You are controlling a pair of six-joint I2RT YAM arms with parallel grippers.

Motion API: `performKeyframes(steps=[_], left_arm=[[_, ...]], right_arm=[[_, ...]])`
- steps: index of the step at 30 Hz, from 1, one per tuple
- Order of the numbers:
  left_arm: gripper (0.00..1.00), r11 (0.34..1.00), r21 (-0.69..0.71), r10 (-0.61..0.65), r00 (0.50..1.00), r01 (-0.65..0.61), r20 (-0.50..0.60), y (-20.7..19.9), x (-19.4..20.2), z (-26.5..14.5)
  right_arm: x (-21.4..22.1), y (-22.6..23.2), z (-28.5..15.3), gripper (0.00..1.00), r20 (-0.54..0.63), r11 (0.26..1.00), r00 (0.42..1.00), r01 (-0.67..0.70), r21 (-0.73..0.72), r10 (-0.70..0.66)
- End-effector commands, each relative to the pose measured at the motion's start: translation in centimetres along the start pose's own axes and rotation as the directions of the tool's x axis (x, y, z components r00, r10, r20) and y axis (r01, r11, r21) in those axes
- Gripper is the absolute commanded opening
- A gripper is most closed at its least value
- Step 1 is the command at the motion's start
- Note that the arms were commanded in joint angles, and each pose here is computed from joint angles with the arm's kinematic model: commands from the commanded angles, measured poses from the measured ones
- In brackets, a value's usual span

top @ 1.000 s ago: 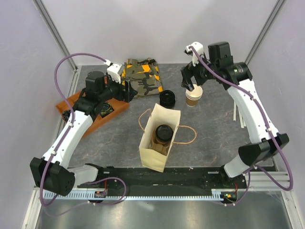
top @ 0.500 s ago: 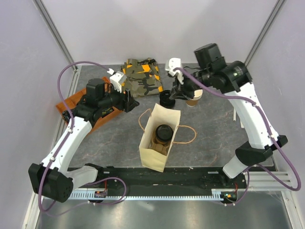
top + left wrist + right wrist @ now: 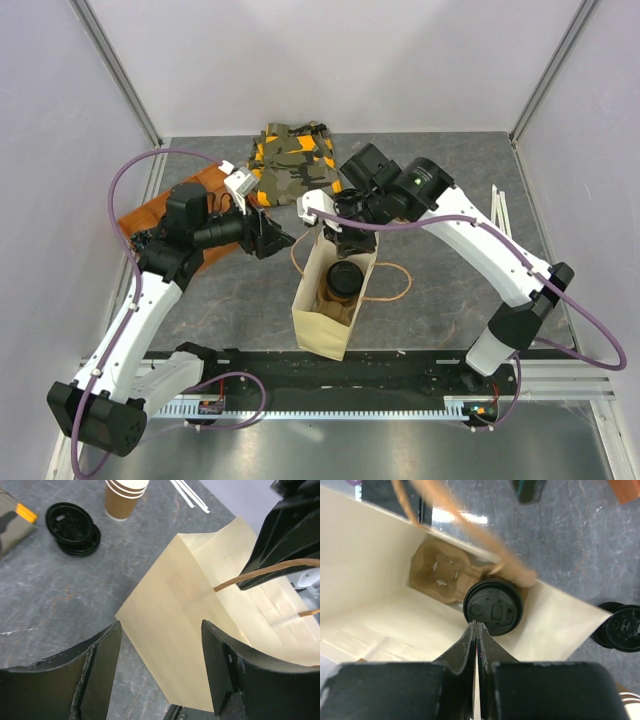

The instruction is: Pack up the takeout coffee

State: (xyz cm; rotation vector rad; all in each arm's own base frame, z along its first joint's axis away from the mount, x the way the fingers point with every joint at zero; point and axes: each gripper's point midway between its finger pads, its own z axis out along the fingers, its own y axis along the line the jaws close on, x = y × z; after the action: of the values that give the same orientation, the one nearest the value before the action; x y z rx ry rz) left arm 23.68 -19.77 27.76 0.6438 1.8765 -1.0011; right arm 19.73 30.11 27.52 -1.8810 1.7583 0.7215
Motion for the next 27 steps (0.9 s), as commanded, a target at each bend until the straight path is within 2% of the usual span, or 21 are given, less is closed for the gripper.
performKeyframes(steps=[1,3,7,15,27], left_arm=[[0.72,0.992,0.096,-0.081,0.997,0.080,0.007,-2.0,-1.9,0.1],[0.73,0.987,0.108,-0.117,0.993,0.117,0.001,-2.1,-2.1,0.4],[0.75,0.984,0.143,-0.106,0.994,0.102,0.021,-2.7,-2.7,0.4],[0.77,0.976,0.197,-0.100,0.995,0.097,0.008,-3.9,-2.7,0.3],[0.80,0.967,0.235,-0.095,0.995,0.102,-0.041,-4.5,-1.6,1.3]], right_arm=[[-0.3,0.4,-1.0,0.00,0.051,0.991,0.991,0.118,0.064,-0.122],[-0.4,0.3,-1.1,0.00,0.073,0.983,0.985,0.151,0.108,-0.159],[-0.1,-0.6,0.4,0.00,0.097,0.967,0.971,0.201,0.158,-0.217],[1.7,-0.9,2.7,0.00,0.068,0.952,0.957,0.271,0.139,-0.282],[2.6,-0.2,3.4,0.00,0.080,0.911,0.910,0.396,0.116,-0.406]])
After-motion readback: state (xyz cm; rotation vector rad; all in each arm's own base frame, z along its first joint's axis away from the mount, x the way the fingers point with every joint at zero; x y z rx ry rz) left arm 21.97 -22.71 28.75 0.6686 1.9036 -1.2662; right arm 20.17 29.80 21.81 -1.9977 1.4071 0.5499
